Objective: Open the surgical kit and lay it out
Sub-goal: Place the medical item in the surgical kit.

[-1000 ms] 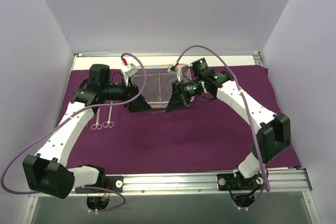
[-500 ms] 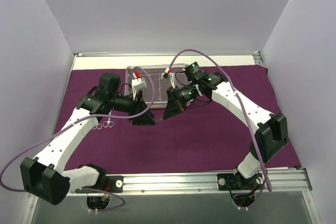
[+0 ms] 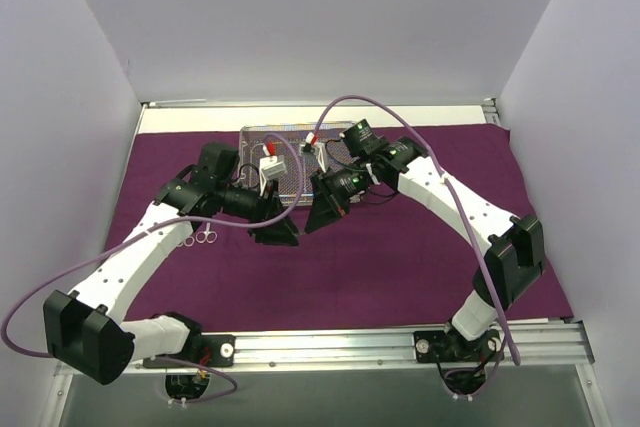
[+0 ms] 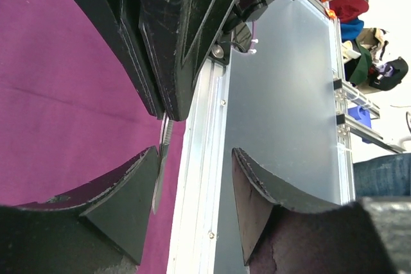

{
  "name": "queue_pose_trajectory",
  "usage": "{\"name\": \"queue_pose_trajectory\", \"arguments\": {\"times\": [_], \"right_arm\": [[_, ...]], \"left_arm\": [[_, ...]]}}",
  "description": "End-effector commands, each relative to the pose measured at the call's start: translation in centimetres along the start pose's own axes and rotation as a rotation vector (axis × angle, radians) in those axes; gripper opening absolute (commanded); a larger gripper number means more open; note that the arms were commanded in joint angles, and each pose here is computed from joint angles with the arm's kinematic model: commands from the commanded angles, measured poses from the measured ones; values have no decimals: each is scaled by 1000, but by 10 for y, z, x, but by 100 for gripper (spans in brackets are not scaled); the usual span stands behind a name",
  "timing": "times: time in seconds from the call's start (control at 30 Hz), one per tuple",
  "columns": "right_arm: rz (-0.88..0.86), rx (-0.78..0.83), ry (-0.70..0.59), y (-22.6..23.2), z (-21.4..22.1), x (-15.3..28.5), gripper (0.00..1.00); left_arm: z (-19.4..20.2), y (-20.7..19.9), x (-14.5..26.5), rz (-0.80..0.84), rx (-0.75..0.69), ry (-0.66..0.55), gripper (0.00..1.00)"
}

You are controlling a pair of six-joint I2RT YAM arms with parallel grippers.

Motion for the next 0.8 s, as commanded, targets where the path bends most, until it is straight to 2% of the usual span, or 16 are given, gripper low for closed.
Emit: {"name": "queue_pose_trajectory", "arguments": {"times": [0.0,0.03,0.07,0.1,0.17,0.23,0.27,0.3,0.37,0.4,0.5,0.53,0.63,0.7,0.73,0.77], "right_arm": [[-34,57,-25,16,-12,5,0],[-36,49,-22,16,-10,4,0],[-38,49,-19,16,-9,3,0],[-41,51,-15,17,-8,2,0],[-43,43,-11,16,-5,1,0],[-39,45,-10,17,-5,1,0],[-35,50,-11,16,-6,1,0],[-34,52,-13,16,-8,1,0],[-35,63,-18,17,-12,1,0],[-39,64,-17,16,-14,0,0],[-41,69,-23,15,-19,0,0],[-41,71,-24,15,-20,0,0],[-41,66,-24,12,-22,-2,0],[5,57,-29,6,-25,-1,23],[50,58,-37,2,-29,2,44],[84,54,-44,-3,-32,4,50]], "left_arm": [[-3,-5,-2,26,-22,11,58],[-3,-3,-2,19,-16,13,60],[-3,-3,-2,16,-19,13,70],[-4,-2,-2,14,-21,9,73],[-5,-1,-2,1,-20,6,78],[-4,0,-2,1,-27,14,75],[-4,1,-2,3,-24,16,72],[-5,1,-2,5,-21,17,64],[-5,4,-5,19,-3,25,55],[-4,5,-6,23,0,30,47],[-6,7,-7,28,6,37,31],[-6,9,-7,21,12,40,4],[-9,14,-5,-28,6,44,2],[-9,23,-1,-134,4,48,2],[-10,27,5,-186,3,36,2],[-11,34,10,-253,13,24,2]]}}
Point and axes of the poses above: each gripper's point midway between its finger pads, its own x axis back along the fingers, its own y axis along the line the jaws close on, z = x × y, the point moved 5 cm from there along x, back along the fingers, and after that the axes turned 3 degrees about x, right-handed, at the moved point
